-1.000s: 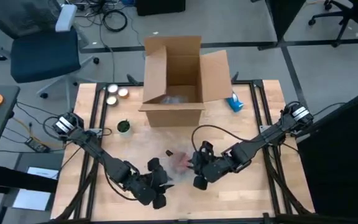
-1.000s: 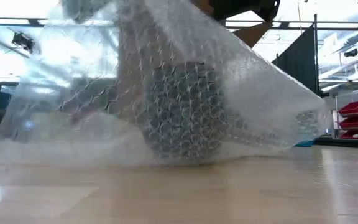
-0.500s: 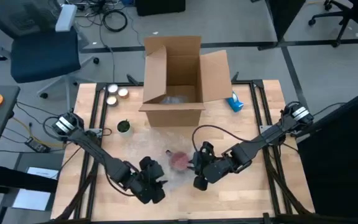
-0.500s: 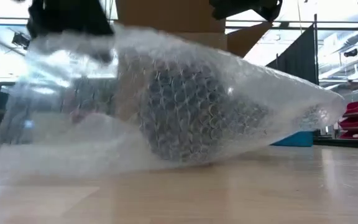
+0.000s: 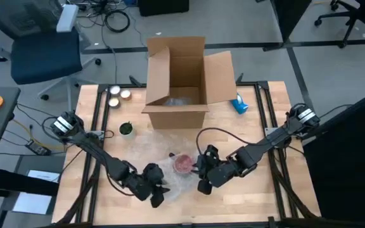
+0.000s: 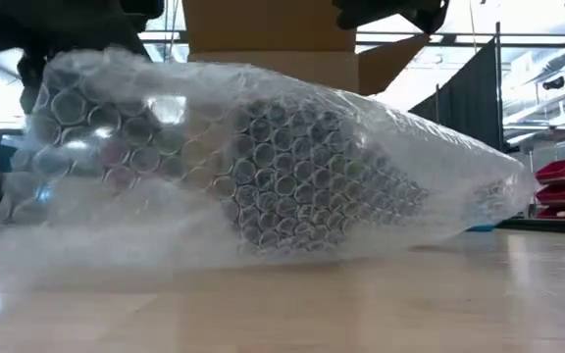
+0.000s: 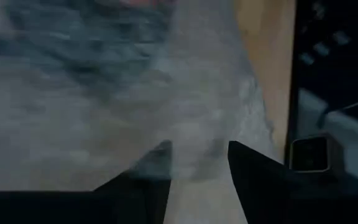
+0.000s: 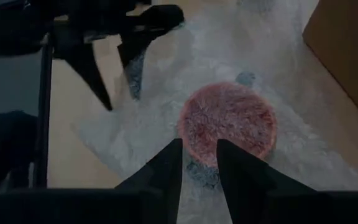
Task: Wrap mug
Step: Wrap the black cup with the transparent bubble wrap
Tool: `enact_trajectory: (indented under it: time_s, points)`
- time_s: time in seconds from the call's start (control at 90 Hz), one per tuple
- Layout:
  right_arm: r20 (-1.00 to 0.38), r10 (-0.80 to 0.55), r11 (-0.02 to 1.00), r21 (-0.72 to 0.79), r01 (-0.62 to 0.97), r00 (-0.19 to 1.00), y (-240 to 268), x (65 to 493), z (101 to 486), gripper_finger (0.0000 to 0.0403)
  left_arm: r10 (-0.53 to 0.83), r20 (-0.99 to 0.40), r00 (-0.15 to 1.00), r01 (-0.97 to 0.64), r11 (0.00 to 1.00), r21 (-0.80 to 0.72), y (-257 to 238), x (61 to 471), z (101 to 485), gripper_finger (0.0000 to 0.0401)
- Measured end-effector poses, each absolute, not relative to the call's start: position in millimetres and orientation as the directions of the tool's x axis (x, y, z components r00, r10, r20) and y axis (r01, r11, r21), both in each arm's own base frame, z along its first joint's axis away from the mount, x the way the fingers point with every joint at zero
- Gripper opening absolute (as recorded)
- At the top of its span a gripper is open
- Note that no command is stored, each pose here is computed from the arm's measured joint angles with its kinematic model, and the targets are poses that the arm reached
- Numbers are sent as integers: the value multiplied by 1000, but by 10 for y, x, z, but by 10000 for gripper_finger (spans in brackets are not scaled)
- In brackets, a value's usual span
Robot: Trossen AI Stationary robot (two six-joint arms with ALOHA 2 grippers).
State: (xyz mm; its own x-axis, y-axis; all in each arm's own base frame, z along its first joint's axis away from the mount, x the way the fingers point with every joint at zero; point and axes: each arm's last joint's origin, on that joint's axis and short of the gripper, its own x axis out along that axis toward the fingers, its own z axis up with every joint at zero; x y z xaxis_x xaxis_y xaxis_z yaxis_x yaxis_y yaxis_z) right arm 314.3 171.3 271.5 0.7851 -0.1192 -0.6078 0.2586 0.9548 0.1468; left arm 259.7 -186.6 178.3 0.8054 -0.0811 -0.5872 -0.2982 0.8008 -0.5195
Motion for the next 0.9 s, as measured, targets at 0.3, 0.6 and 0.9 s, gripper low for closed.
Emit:
enact_trajectory:
  time_s: [0.3, 0.6, 0.9]
  points:
    - [-607, -118, 955, 148, 258, 786, 1716, 3143, 2716, 77, -148, -317, 937, -169, 600, -782, -1664, 2362, 1526, 143]
    - [-607, -118, 955, 149, 258, 786, 1716, 3143, 2715, 77, -135, -162, 977, -69, 525, -848, -1547, 2216, 1491, 143]
    - [-606, -118, 954, 149, 258, 786, 1716, 3143, 2716, 77, -39, -166, 985, -123, 510, -851, -1421, 2287, 1482, 143]
